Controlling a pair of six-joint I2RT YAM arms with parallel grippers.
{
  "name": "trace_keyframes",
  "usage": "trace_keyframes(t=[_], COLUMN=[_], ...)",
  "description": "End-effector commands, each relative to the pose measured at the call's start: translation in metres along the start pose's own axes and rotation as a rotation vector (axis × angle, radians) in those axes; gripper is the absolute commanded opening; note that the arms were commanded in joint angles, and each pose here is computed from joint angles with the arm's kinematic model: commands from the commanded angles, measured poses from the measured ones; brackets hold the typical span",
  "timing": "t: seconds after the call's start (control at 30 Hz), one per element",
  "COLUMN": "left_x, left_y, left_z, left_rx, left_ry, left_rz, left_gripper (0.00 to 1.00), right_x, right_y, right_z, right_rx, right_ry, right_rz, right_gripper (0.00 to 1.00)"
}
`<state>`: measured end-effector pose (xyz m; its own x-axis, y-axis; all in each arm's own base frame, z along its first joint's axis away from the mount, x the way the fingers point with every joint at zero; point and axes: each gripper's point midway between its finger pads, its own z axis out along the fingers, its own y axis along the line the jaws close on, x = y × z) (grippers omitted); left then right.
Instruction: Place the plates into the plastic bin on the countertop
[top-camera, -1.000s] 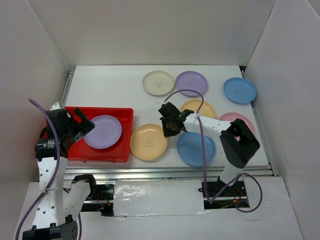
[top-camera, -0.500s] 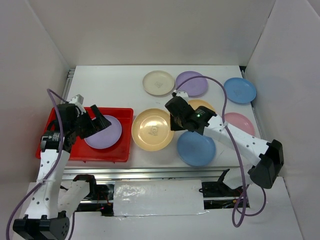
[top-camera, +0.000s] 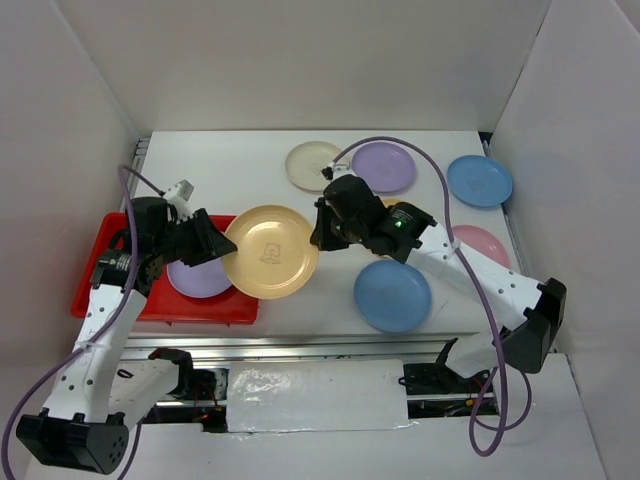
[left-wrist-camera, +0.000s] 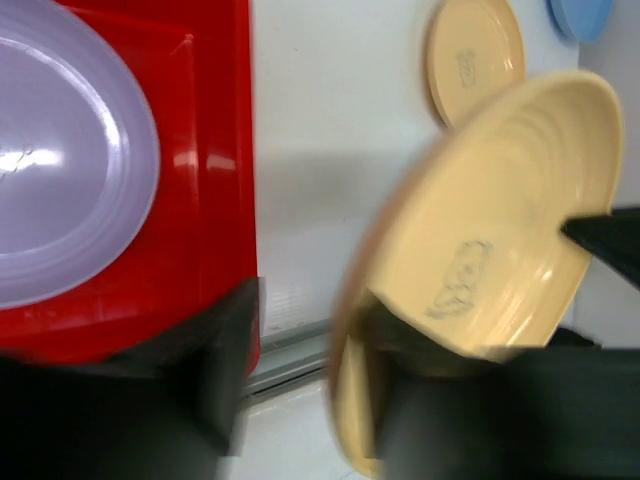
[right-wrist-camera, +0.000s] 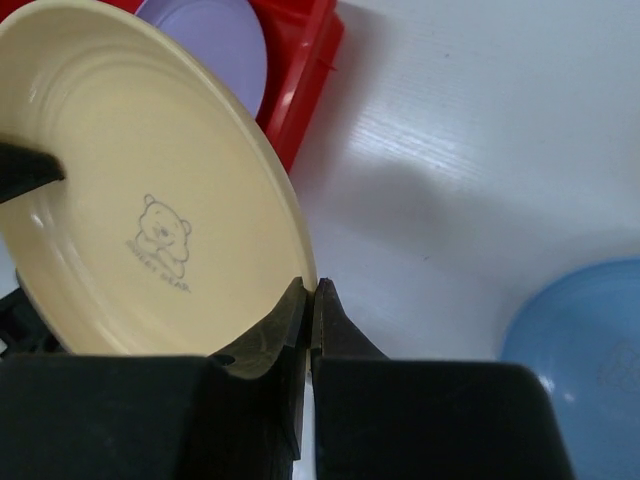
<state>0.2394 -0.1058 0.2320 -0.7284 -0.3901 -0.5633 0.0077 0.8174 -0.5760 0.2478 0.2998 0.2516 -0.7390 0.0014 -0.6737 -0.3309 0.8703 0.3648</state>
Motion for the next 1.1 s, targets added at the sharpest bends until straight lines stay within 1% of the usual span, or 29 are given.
trace_keyframes(t=[0.0,0.03,0.07,0.13,0.17,0.2,0.23,0.27,0.3,0.33,0.37,0.4,0.43,0.5,0.53,0.57,0.63,0.7,0.83,0.87,0.9,0.93,0.97,1.0,1.07], left_x=[-0.009,-0.011,-0.012,-0.016,-0.02,-0.022,-0.028,-0.036,-0.039,-0.038,-0.045,-0.044,-0.037,-0.042,-0.035,-0.037,-0.036,-0.035,-0.032,-0.033,-0.032,-0.031,-0.032,-0.03,-0.03], left_y=[-0.012,-0.012,-0.01,-0.01,-0.006,-0.003,0.003,0.024,0.038,0.053,0.082,0.093,0.107,0.127,0.14,0.151,0.171,0.184,0.196,0.197,0.195,0.193,0.191,0.186,0.178], left_z=[0.001,0.001,0.002,0.001,0.001,0.001,-0.001,-0.006,-0.009,-0.012,-0.022,-0.025,-0.021,-0.023,-0.018,-0.02,-0.02,-0.02,-0.007,-0.004,0.003,0.005,0.005,0.003,-0.004], left_rx=[0.055,0.049,0.038,0.028,-0.001,-0.028,-0.067,-0.182,-0.253,-0.315,-0.427,-0.461,-0.488,-0.508,-0.536,-0.564,-0.624,-0.671,-0.673,-0.667,-0.642,-0.634,-0.622,-0.612,-0.603], left_ry=[-0.023,-0.03,-0.029,-0.042,-0.058,-0.069,-0.094,-0.15,-0.181,-0.197,-0.263,-0.279,-0.276,-0.322,-0.316,-0.339,-0.367,-0.388,-0.35,-0.34,-0.318,-0.301,-0.296,-0.289,-0.303], left_rz=[0.024,0.023,0.015,0.015,0.009,-0.015,-0.032,-0.093,-0.136,-0.182,-0.264,-0.306,-0.352,-0.429,-0.474,-0.511,-0.568,-0.59,-0.604,-0.598,-0.588,-0.581,-0.575,-0.558,-0.537], left_gripper=[0.46,0.25,0.0,0.0,0.0,0.0,0.0,0.0,0.0,0.0,0.0,0.0,0.0,0.0,0.0,0.0,0.0,0.0,0.0,0.03,0.28,0.45,0.6,0.68,0.72], right_x=[-0.025,-0.027,-0.027,-0.029,-0.029,-0.026,-0.028,-0.029,-0.031,-0.024,-0.023,-0.012,-0.009,0.004,0.008,0.012,0.022,0.031,0.036,0.036,0.037,0.037,0.038,0.036,0.033], right_y=[0.032,0.034,0.034,0.036,0.036,0.033,0.028,0.02,0.011,-0.001,-0.013,-0.027,-0.033,-0.055,-0.058,-0.064,-0.076,-0.085,-0.099,-0.101,-0.103,-0.105,-0.107,-0.109,-0.113], right_z=[-0.01,-0.01,-0.01,-0.011,-0.01,-0.009,-0.011,-0.01,-0.011,-0.013,-0.013,-0.014,-0.014,-0.015,-0.016,-0.016,-0.02,-0.023,-0.038,-0.043,-0.046,-0.049,-0.054,-0.058,-0.067], right_rx=[-0.118,-0.124,-0.128,-0.142,-0.144,-0.139,-0.125,-0.099,-0.064,-0.043,-0.021,-0.003,-0.001,0.026,0.02,0.025,0.043,0.059,0.089,0.084,0.087,0.091,0.095,0.099,0.112], right_ry=[-0.075,-0.082,-0.085,-0.095,-0.095,-0.092,-0.106,-0.115,-0.133,-0.127,-0.137,-0.129,-0.135,-0.128,-0.127,-0.125,-0.125,-0.123,-0.152,-0.169,-0.171,-0.177,-0.183,-0.195,-0.22], right_rz=[0.012,0.017,0.017,0.021,0.023,0.03,0.041,0.059,0.075,0.094,0.114,0.13,0.143,0.167,0.175,0.177,0.187,0.19,0.204,0.211,0.212,0.216,0.217,0.223,0.227], right_gripper=[0.0,0.0,0.0,0.01,0.04,0.46,0.84,1.0,1.0,1.0,1.0,1.0,1.0,1.0,1.0,1.0,1.0,1.0,1.0,1.0,1.0,1.0,1.0,1.0,1.0])
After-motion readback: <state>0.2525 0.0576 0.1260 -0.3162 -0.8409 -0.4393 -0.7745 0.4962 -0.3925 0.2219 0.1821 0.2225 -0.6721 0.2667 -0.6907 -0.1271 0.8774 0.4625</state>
